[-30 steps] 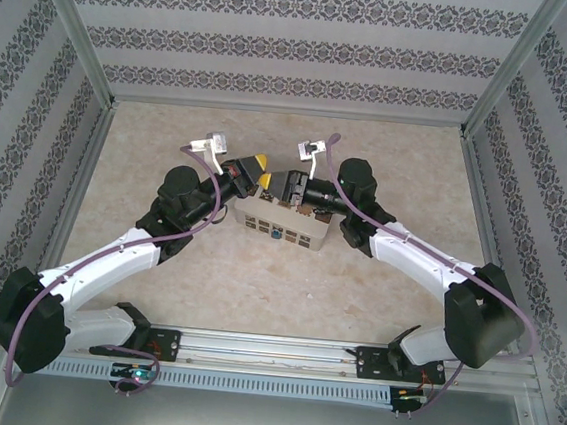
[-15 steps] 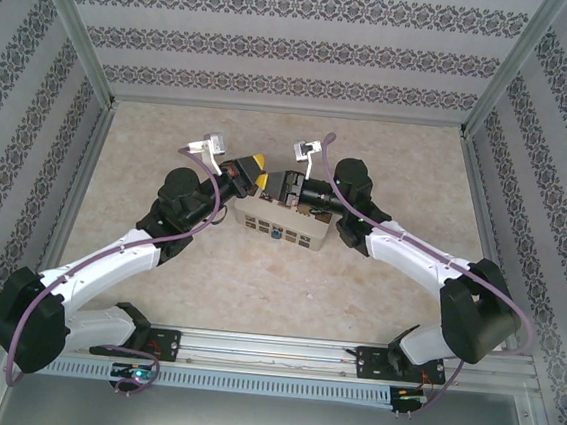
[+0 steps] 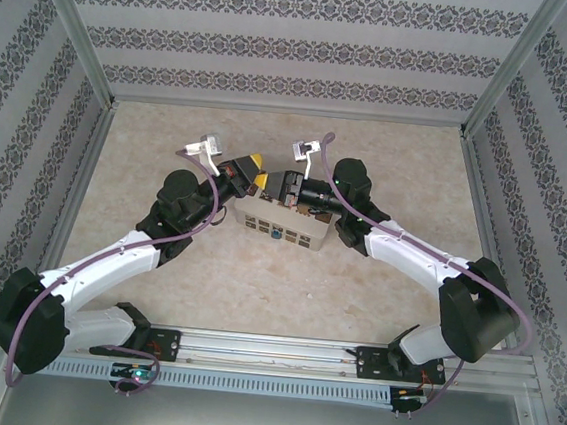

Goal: Unlock the padlock with the key

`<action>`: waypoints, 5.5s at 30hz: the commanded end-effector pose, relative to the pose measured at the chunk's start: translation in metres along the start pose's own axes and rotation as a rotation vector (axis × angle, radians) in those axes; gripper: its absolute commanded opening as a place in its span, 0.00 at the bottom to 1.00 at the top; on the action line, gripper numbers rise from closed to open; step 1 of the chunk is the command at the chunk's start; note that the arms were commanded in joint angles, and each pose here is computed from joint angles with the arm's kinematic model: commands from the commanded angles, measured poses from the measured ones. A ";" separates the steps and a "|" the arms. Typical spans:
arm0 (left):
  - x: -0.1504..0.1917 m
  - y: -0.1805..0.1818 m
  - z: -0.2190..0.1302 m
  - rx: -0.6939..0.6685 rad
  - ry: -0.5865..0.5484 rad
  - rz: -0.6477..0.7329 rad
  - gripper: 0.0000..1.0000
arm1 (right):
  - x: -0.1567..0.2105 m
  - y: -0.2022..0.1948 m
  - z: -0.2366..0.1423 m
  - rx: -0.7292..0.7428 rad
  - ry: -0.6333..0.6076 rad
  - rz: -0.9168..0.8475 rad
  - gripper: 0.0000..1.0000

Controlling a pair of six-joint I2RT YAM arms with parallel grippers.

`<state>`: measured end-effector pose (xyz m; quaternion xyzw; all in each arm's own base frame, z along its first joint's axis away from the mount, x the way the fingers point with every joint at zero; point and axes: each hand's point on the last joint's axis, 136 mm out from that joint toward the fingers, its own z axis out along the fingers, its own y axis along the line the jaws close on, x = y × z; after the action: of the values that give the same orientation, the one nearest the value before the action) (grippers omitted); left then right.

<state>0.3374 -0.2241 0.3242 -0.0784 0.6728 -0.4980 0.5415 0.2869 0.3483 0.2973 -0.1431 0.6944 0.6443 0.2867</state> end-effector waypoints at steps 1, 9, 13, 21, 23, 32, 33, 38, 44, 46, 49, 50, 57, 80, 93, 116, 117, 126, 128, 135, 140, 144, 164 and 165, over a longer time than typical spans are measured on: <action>-0.019 -0.013 -0.009 0.040 -0.075 -0.005 0.00 | -0.003 0.003 -0.004 0.005 -0.019 -0.031 0.00; -0.023 -0.003 -0.027 -0.009 -0.088 0.049 0.47 | 0.006 -0.017 -0.024 0.151 0.041 -0.088 0.00; -0.020 0.012 -0.043 -0.124 -0.041 0.163 0.55 | 0.021 -0.039 -0.043 0.315 0.131 -0.166 0.00; 0.027 0.058 -0.076 -0.299 0.205 0.322 0.72 | 0.040 -0.089 -0.074 0.474 0.215 -0.142 0.00; 0.044 0.071 -0.080 -0.320 0.264 0.308 0.76 | 0.046 -0.102 -0.080 0.488 0.228 -0.103 0.00; 0.103 0.107 -0.086 -0.326 0.466 0.283 0.88 | 0.063 -0.147 -0.092 0.567 0.240 0.067 0.00; 0.108 0.108 -0.086 -0.316 0.482 0.282 0.88 | 0.063 -0.150 -0.093 0.571 0.235 0.075 0.00; 0.132 0.108 -0.082 -0.230 0.551 0.279 0.88 | 0.063 -0.162 -0.097 0.576 0.212 0.117 0.00; 0.140 0.115 -0.069 -0.213 0.551 0.240 0.86 | 0.061 -0.178 -0.106 0.574 0.186 0.162 0.00; 0.140 0.117 -0.063 -0.204 0.523 0.220 0.86 | 0.062 -0.183 -0.107 0.574 0.186 0.177 0.00; 0.144 0.118 -0.052 -0.184 0.516 0.188 0.86 | 0.062 -0.189 -0.109 0.567 0.187 0.197 0.00; 0.147 0.118 -0.047 -0.173 0.521 0.179 0.86 | 0.062 -0.191 -0.110 0.565 0.187 0.198 0.00; 0.155 0.135 -0.024 -0.179 0.482 0.122 0.86 | 0.068 -0.202 -0.113 0.556 0.208 0.223 0.00; 0.142 0.171 0.008 -0.236 0.466 0.162 0.85 | 0.064 -0.200 -0.095 0.537 0.214 0.207 0.00; 0.147 0.157 -0.037 -0.196 0.541 0.334 0.79 | 0.015 -0.169 -0.054 0.465 0.158 0.132 0.00; 0.181 0.177 -0.024 -0.122 0.706 0.328 0.65 | 0.061 -0.226 -0.050 0.554 0.247 0.244 0.00; 0.183 0.179 -0.022 -0.125 0.710 0.327 0.65 | 0.062 -0.227 -0.051 0.558 0.249 0.246 0.00; 0.178 0.186 -0.006 -0.125 0.650 0.349 0.65 | 0.065 -0.227 -0.053 0.561 0.260 0.241 0.00; 0.178 0.184 -0.001 -0.115 0.650 0.347 0.64 | 0.064 -0.226 -0.053 0.561 0.261 0.239 0.00; 0.178 0.186 0.011 -0.107 0.641 0.353 0.63 | 0.064 -0.227 -0.052 0.564 0.266 0.239 0.00; 0.182 0.189 0.016 -0.112 0.652 0.352 0.61 | 0.064 -0.227 -0.052 0.566 0.266 0.239 0.00; 0.187 0.188 0.018 -0.105 0.664 0.350 0.60 | 0.064 -0.228 -0.052 0.568 0.268 0.240 0.00; 0.200 0.185 0.025 -0.113 0.658 0.326 0.54 | 0.065 -0.227 -0.053 0.566 0.272 0.243 0.00; 0.200 0.185 0.026 -0.115 0.654 0.322 0.53 | 0.065 -0.228 -0.053 0.567 0.272 0.245 0.00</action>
<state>0.3461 -0.2671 0.0403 0.1648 0.8577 -0.3556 0.3329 0.3651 0.2873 0.1081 -0.0758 0.8667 0.4567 0.1859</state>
